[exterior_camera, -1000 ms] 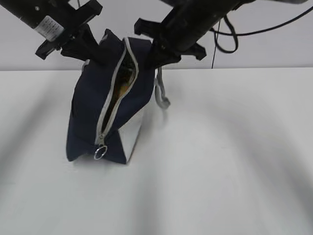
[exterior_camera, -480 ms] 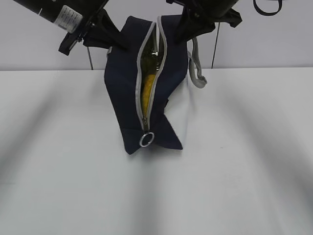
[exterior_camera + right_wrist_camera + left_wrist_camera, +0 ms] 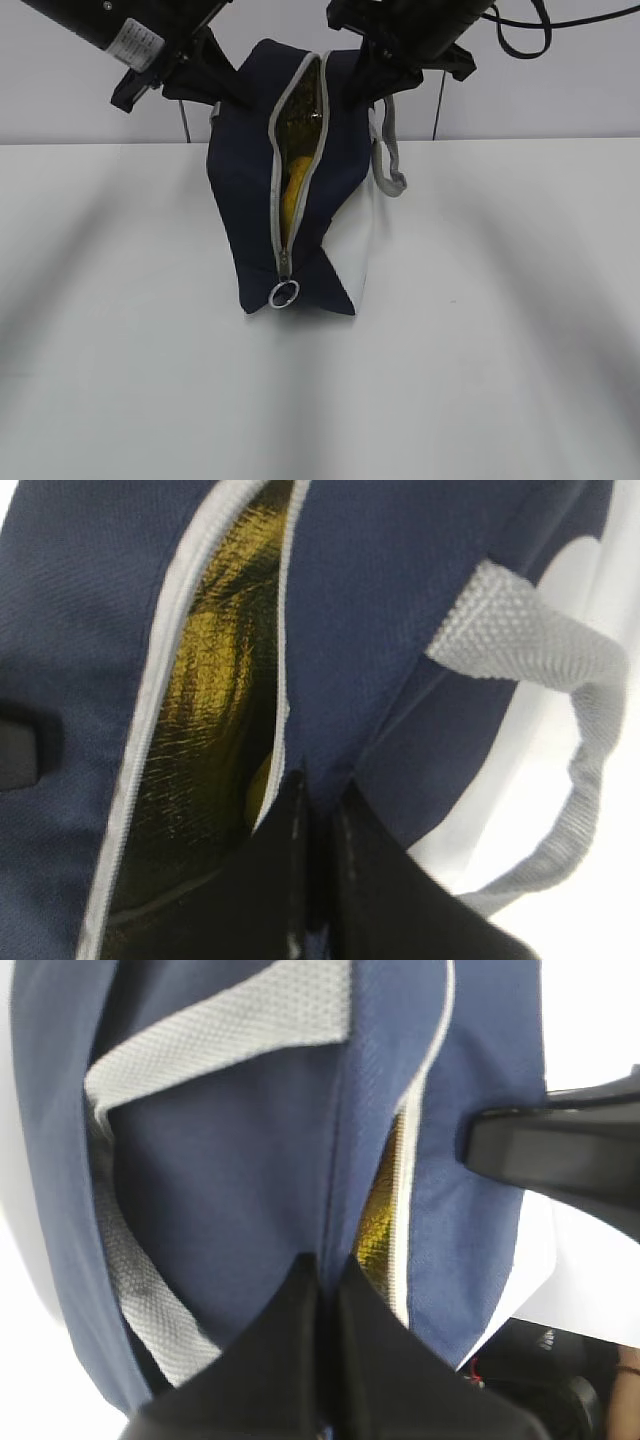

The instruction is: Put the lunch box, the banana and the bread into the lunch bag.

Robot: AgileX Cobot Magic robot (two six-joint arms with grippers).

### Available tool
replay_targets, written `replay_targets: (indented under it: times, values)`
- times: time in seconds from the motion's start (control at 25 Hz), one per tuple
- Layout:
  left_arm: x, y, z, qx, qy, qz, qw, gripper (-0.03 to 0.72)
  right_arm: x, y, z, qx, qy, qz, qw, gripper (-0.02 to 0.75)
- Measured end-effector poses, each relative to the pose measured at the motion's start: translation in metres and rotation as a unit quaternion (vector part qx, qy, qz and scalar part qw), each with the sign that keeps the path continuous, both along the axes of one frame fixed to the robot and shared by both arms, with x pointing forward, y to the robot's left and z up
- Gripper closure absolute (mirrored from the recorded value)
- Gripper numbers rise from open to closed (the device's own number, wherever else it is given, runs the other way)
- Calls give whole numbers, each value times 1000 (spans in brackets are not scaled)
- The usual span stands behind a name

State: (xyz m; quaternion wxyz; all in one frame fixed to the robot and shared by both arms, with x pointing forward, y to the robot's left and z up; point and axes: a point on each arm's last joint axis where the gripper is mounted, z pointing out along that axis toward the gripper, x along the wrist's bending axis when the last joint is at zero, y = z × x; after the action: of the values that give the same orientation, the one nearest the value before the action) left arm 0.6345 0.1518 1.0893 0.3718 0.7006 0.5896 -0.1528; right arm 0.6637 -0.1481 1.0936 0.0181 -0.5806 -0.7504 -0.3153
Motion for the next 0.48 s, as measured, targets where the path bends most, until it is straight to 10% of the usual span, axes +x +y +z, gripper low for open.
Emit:
replay_targets:
  times: [0.48]
  values:
    - [2,3,-3,26,-12,4,1000,689,5,2,-3,7,-9,-4,1000,748]
